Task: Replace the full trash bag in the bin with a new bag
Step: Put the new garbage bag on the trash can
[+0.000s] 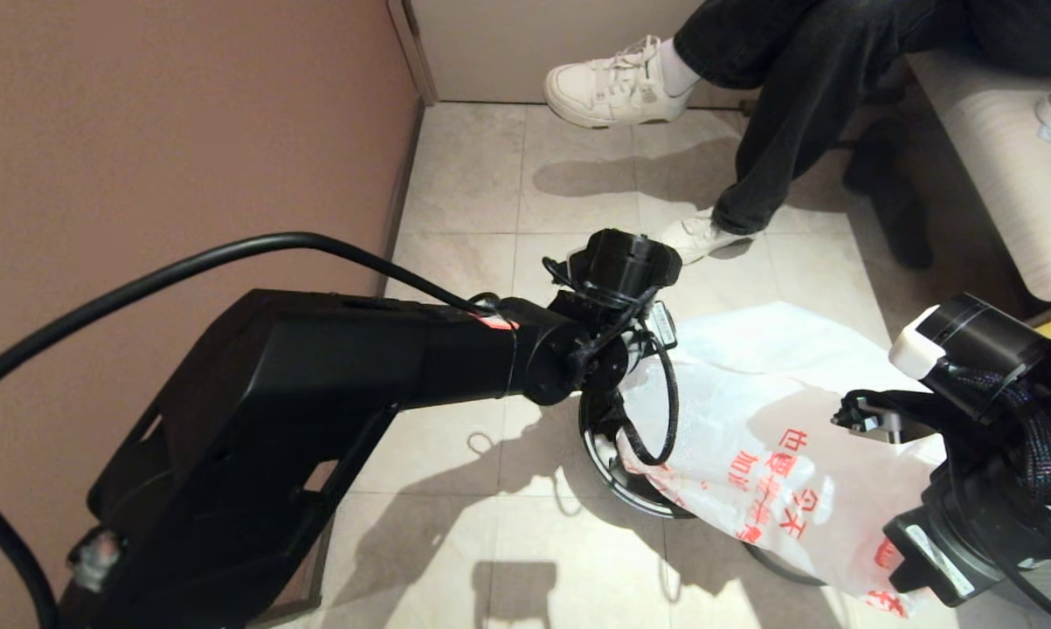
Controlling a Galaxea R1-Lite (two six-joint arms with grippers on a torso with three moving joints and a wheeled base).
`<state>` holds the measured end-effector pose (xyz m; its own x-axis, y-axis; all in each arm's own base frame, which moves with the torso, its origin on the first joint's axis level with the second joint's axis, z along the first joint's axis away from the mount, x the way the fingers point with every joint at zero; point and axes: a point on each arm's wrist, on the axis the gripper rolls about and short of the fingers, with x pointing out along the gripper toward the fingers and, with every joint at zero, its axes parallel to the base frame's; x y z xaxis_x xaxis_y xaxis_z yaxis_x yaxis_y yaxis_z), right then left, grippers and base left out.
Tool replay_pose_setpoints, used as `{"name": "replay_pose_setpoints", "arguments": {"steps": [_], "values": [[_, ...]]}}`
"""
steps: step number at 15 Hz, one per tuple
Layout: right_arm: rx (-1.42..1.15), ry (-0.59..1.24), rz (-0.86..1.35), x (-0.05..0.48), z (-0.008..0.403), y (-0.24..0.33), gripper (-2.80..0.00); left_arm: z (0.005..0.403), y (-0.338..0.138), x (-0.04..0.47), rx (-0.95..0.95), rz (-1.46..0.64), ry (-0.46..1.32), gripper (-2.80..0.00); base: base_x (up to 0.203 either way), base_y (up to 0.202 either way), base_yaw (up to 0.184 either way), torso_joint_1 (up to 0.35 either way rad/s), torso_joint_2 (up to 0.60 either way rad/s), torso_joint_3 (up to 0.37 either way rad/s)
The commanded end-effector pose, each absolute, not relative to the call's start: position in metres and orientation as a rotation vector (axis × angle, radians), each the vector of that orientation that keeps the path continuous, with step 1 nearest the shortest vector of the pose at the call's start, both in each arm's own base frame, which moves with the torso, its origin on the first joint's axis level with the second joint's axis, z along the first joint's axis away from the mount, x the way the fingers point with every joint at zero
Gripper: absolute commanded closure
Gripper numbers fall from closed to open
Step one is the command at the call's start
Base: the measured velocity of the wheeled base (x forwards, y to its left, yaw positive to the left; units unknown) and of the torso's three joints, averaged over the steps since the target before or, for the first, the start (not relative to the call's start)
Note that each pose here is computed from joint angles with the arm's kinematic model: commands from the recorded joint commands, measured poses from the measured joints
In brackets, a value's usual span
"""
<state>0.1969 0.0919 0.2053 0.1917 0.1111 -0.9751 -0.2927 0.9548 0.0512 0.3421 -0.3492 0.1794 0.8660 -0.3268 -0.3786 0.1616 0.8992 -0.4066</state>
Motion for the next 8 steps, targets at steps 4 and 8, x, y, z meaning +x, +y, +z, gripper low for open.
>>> {"name": "replay_pose_setpoints", "arguments": {"steps": [4,8], "values": [[-0.162,1.366,0.281,0.1948,0.2002,0.0908,0.00,0.1801,-0.3470,0.3423,-0.368,-0.198,0.428,-2.80,0.000,0.000,0.000,0.000,0.00,0.000],[-0.163,1.368,0.282,0.1941,0.1999,0.0908,0.00,0.1853,-0.3453,0.3412,-0.375,-0.202,0.421,-2.80,0.000,0.000,0.000,0.000,0.00,0.000]]}}
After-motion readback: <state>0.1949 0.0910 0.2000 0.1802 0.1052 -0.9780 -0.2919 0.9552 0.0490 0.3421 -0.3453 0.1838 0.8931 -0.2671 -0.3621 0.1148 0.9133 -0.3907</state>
